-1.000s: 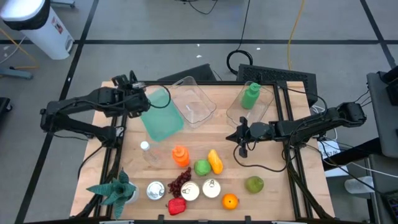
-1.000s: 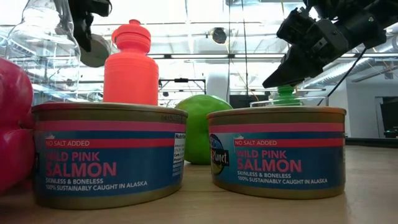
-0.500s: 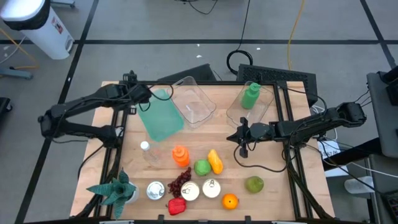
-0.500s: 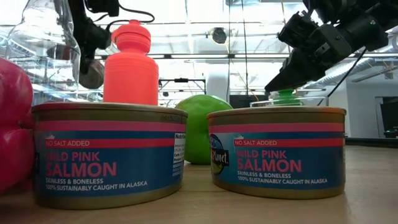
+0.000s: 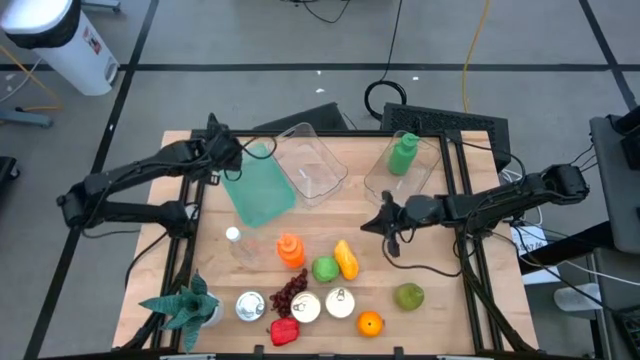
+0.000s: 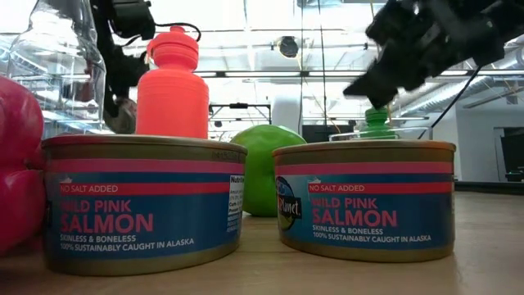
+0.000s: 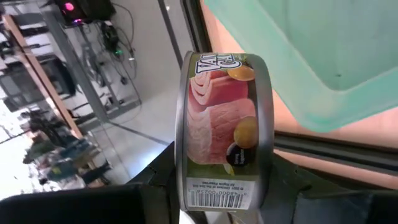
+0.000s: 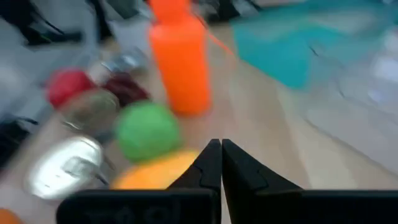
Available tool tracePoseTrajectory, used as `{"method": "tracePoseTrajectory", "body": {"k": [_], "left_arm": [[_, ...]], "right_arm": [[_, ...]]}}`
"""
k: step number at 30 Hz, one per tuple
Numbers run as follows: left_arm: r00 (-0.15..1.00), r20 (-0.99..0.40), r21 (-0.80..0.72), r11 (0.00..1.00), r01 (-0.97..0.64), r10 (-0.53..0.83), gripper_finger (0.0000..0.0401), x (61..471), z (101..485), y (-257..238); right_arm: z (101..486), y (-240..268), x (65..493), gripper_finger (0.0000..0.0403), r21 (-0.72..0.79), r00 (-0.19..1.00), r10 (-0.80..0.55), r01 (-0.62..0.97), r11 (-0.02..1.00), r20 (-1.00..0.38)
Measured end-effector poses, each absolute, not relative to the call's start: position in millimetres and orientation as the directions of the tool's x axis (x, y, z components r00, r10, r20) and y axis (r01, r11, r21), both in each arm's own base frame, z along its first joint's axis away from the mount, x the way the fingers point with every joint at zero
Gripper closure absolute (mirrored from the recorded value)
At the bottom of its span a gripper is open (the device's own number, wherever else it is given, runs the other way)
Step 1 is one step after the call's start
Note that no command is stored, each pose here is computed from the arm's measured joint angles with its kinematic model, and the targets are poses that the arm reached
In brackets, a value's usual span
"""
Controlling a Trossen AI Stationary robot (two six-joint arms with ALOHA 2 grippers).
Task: Pick & Place Food Item
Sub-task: Put the green tuna can into the green bin
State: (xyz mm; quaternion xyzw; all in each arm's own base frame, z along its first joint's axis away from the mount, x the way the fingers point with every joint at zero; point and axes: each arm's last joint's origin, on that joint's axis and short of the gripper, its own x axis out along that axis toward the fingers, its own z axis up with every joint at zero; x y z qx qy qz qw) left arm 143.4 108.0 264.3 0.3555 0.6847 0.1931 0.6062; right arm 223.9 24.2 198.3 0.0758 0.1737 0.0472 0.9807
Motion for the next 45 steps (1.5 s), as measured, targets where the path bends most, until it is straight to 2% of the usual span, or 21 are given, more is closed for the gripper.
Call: {"method": "tracePoseTrajectory", "body": {"k": [5,15,22,27,33,37,45], "left_arm": [[0.015,-0.678,0.704,0.643,0.302,0.735,0.0263,142.9,250.4,106.8],[0.074,-0.673,0.694,0.594,0.406,0.736,0.0263,150.3,229.9,95.5],[0.147,-0.667,0.68,0.516,0.521,0.731,0.0263,159.4,229.3,85.2],[0.163,-0.654,0.654,0.444,0.613,0.738,0.0263,159.6,212.3,84.6],[0.262,-0.588,0.74,0.378,0.556,0.765,0.0263,166.4,200.4,86.9],[0.337,-0.601,0.748,0.361,0.558,0.725,0.0263,169.2,197.5,86.0],[0.347,-0.658,0.7,0.374,0.608,0.668,0.0263,169.5,186.1,85.4]], "right_arm": [[213.6,30.5,223.7,0.0402,0.167,0.963,0.18,-0.147,0.975,-0.203],[211.8,31.3,222.3,0.0401,0.145,0.956,0.183,-0.152,0.978,-0.228],[211.6,31.2,222.3,0.0401,0.127,0.956,0.182,-0.155,0.98,-0.23],[211.6,31.2,222.3,0.0402,0.127,0.956,0.182,-0.155,0.98,-0.23],[211.5,31.2,222.2,0.0402,0.127,0.956,0.182,-0.155,0.98,-0.231],[211.4,31.2,222.3,0.0402,0.127,0.956,0.182,-0.155,0.98,-0.231],[211.5,31.1,222.3,0.0402,0.126,0.957,0.178,-0.152,0.98,-0.23]]}}
